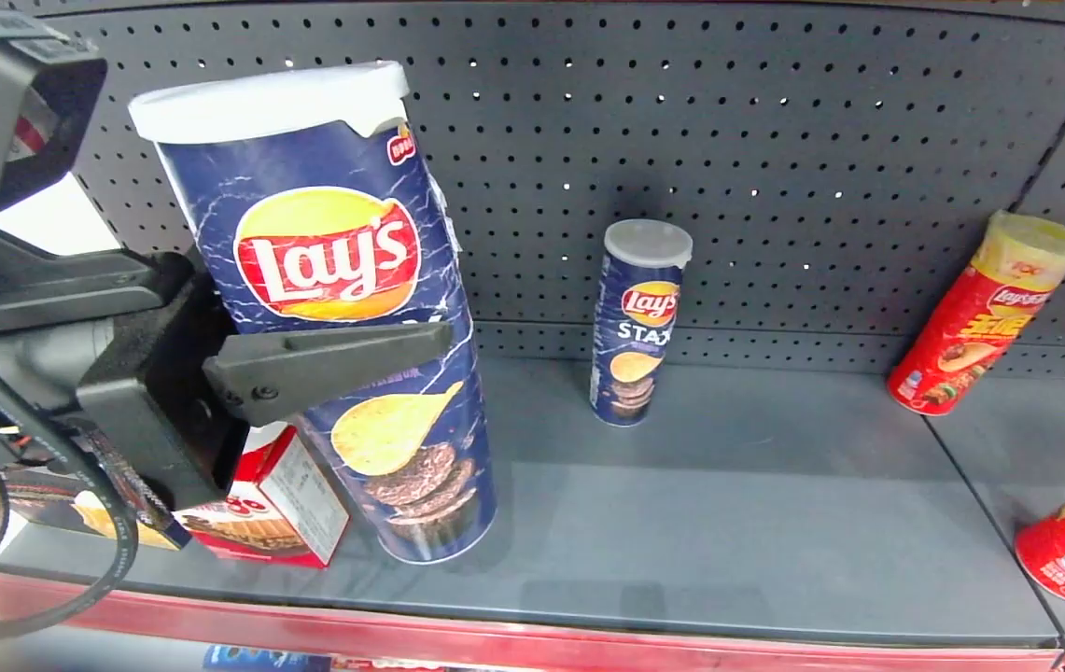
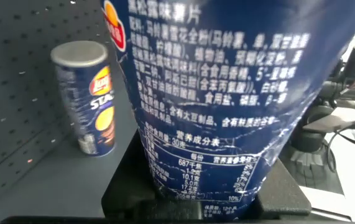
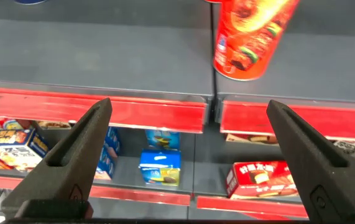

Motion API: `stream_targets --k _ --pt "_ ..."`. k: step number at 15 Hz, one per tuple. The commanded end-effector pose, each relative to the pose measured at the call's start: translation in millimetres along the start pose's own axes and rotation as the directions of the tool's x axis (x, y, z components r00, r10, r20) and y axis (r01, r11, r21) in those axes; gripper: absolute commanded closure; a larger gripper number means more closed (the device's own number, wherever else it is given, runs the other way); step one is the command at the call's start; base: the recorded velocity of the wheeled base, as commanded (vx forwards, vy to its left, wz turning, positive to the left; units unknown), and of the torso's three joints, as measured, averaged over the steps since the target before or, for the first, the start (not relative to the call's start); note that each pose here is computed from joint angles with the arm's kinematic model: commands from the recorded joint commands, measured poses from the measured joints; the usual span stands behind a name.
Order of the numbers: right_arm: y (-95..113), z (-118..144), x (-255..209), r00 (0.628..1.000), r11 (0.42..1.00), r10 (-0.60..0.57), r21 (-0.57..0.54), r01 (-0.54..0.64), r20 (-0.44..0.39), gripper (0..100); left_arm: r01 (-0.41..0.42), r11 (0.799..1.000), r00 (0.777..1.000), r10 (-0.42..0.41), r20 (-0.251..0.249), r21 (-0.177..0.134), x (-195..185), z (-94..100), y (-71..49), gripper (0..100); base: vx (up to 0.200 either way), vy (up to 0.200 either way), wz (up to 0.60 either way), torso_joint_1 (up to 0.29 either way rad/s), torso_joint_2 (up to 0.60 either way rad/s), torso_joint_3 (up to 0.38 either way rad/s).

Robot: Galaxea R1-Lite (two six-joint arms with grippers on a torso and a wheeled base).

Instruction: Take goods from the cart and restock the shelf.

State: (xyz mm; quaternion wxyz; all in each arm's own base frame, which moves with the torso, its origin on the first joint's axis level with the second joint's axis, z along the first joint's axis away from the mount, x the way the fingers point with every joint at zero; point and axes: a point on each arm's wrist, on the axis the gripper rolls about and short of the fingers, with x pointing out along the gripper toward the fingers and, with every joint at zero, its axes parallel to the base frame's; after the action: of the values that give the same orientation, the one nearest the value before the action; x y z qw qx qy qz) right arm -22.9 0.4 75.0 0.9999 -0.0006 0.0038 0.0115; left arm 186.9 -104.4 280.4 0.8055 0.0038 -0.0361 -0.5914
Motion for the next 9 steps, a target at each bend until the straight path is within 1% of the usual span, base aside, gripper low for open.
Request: stream_targets --k 1,7,8,9 --pt "0.0 0.0 0.1 1.000 1.000 0.000 0.000 0.000 -0.002 0 -0.001 1.000 1.000 0.001 -0.001 -0.002 0.0 -0.4 0.1 100 0.000 0.000 0.00 0.000 0.00 0.000" --pt "0.0 0.0 0.1 1.000 1.000 0.000 0.001 0.000 -0.002 0 -0.001 1.000 1.000 0.001 -0.001 -0.002 0.0 -0.4 0.1 100 0.000 0.000 0.00 0.000 0.00 0.000" --pt "0.0 0.0 0.0 1.000 1.000 0.000 0.000 0.000 0.000 0 -0.002 1.000 1.000 0.002 -0.002 -0.003 0.0 -0.8 0.7 100 0.000 0.000 -0.60 0.002 -0.01 -0.007" --pt "0.0 0.0 0.0 1.000 1.000 0.000 0.001 0.000 0.000 0 -0.002 1.000 1.000 0.002 -0.001 -0.002 -0.2 -0.4 0.4 100 0.000 0.000 0.00 0.000 0.00 0.000"
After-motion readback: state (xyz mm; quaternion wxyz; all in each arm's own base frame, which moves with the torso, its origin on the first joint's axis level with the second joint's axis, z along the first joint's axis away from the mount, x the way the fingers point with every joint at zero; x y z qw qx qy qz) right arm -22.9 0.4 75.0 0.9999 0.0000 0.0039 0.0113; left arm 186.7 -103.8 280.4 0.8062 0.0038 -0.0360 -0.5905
